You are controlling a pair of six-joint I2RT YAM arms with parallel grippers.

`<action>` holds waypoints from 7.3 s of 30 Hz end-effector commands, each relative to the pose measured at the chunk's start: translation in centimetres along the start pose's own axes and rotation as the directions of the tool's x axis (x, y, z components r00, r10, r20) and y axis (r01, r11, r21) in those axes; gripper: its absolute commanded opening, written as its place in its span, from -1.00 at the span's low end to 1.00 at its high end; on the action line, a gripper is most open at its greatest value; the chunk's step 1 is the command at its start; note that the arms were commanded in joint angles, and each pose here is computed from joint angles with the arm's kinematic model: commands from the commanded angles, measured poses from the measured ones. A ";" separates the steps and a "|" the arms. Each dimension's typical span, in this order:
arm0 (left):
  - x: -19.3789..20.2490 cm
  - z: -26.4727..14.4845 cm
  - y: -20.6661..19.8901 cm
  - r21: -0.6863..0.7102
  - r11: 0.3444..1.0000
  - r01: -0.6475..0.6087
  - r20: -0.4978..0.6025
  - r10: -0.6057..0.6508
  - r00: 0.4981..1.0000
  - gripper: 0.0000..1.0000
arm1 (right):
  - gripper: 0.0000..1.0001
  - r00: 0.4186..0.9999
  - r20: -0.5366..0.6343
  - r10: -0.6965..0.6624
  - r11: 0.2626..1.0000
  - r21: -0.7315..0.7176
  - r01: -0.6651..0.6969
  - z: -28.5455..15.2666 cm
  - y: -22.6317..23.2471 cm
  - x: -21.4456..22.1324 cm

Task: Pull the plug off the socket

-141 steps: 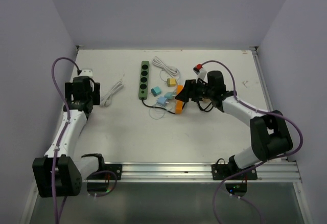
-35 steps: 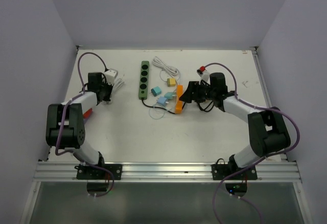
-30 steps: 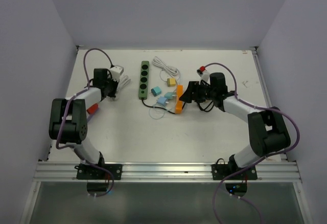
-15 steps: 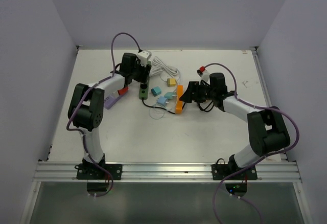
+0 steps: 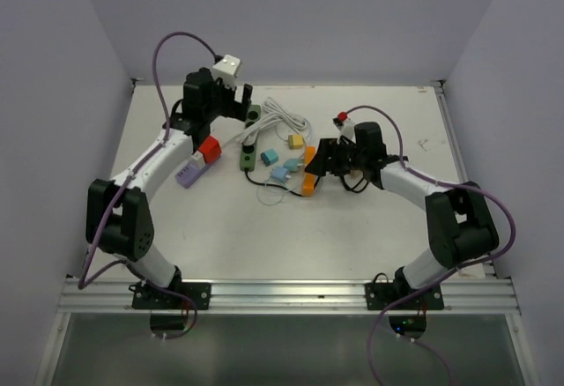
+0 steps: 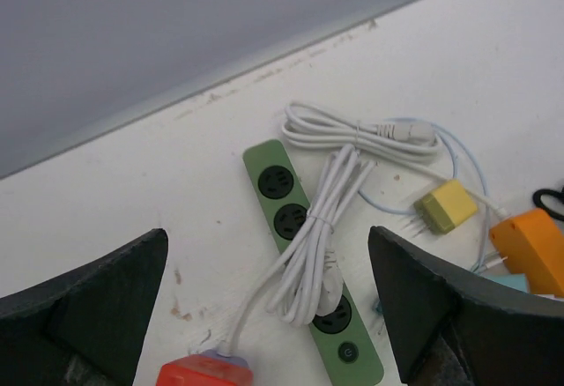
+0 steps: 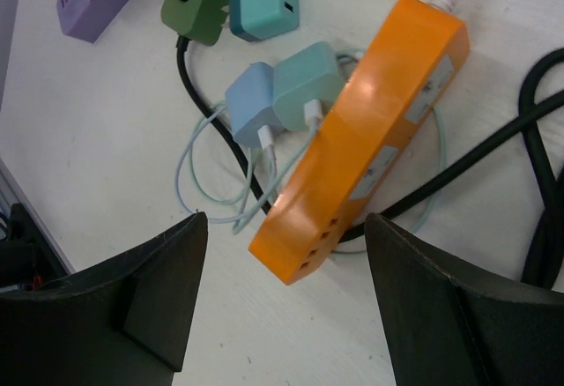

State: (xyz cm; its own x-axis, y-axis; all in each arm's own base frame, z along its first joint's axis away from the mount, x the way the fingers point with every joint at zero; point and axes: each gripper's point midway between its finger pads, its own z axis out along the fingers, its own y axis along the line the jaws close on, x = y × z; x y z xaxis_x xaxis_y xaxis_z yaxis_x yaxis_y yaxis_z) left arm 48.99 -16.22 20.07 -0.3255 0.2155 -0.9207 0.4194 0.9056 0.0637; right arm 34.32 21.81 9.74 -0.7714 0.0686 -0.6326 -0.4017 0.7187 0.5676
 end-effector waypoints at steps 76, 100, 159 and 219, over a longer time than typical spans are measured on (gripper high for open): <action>13.9 -9.9 0.8 0.088 0.972 0.219 -0.324 -0.180 0.929 -0.10 | 0.54 0.990 -0.067 -0.126 0.992 -0.029 0.124 2.3 4.1 -0.5; 8.1 -13.7 5.7 -0.243 0.962 0.127 -0.156 -0.168 0.973 0.11 | 0.54 0.989 -0.077 -0.124 0.992 -0.027 0.122 2.4 4.0 -0.1; 0.4 -17.8 5.9 -0.082 0.930 0.358 0.242 -0.330 0.912 1.00 | 0.81 0.929 -0.051 -0.366 0.925 0.085 0.369 6.4 9.2 -2.3; -1.6 -21.4 0.7 0.028 0.935 0.354 0.337 -0.342 0.877 1.00 | -1.00 0.761 0.055 -0.647 0.762 -0.001 0.648 15.0 19.4 -5.4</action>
State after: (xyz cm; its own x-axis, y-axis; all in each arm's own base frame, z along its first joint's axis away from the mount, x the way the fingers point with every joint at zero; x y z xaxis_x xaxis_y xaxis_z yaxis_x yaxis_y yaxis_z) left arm 31.31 -8.25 29.14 -0.1618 -0.1867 -0.9690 0.3020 0.9255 -0.2287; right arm 38.11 46.89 9.15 -0.3366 -0.4733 -0.8141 -0.8465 0.5309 0.0413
